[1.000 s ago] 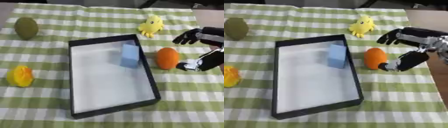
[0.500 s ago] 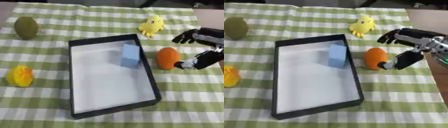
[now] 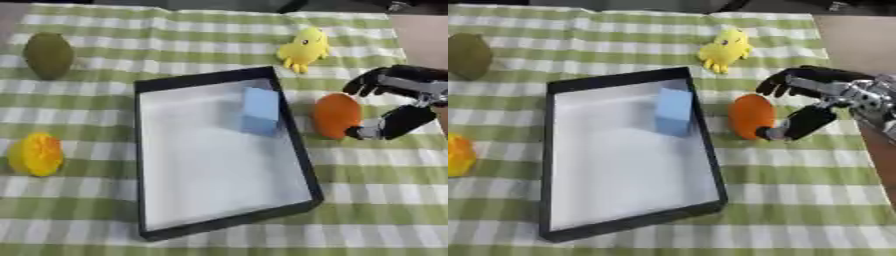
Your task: Pick up objects on the table and place them in the box.
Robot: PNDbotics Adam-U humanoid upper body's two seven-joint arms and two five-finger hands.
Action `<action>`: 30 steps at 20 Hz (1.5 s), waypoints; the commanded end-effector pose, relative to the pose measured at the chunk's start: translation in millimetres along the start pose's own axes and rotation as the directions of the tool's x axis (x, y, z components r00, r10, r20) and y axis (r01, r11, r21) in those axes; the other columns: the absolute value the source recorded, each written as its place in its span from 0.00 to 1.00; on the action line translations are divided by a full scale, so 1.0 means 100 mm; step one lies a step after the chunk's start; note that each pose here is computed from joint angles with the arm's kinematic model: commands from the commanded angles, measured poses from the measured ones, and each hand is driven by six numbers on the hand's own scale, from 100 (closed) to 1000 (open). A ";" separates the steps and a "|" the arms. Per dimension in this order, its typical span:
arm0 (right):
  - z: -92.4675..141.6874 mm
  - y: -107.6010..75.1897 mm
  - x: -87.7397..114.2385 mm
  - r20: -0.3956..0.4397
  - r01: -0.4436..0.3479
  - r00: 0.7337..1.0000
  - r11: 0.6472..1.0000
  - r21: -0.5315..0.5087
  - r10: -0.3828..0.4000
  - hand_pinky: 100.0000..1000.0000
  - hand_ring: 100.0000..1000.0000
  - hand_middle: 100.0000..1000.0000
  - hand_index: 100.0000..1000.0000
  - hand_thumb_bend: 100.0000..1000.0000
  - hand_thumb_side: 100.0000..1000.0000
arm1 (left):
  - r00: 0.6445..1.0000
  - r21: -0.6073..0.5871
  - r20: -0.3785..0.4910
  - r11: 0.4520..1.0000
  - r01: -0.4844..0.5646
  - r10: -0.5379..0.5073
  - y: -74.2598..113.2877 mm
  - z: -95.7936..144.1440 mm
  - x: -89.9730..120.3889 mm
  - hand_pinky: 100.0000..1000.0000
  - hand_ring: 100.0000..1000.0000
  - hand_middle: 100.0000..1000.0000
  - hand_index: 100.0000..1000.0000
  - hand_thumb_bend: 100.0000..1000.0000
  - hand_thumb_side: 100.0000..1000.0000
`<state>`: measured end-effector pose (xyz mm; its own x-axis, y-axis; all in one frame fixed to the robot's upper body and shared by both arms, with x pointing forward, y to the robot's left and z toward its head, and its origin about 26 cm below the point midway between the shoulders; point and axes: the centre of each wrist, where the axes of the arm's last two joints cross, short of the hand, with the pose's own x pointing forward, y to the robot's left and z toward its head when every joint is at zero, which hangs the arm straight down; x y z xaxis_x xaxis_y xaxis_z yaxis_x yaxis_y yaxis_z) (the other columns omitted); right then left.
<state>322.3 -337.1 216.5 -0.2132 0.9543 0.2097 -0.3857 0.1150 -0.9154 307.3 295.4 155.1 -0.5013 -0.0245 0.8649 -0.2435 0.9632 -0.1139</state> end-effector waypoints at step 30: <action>0.39 -0.25 0.46 0.195 -0.110 0.966 0.951 -0.289 0.171 0.75 0.60 0.44 0.58 0.00 0.00 | 0.999 -0.026 0.032 0.999 0.038 -0.038 0.07 -0.01 0.11 0.83 0.84 0.79 0.77 0.05 0.74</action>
<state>293.5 -304.8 242.9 -0.4247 0.8892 0.1699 -0.1446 0.1186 -0.9823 302.5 297.2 155.9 -0.5003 -0.0395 0.8650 -0.2381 0.9667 -0.0936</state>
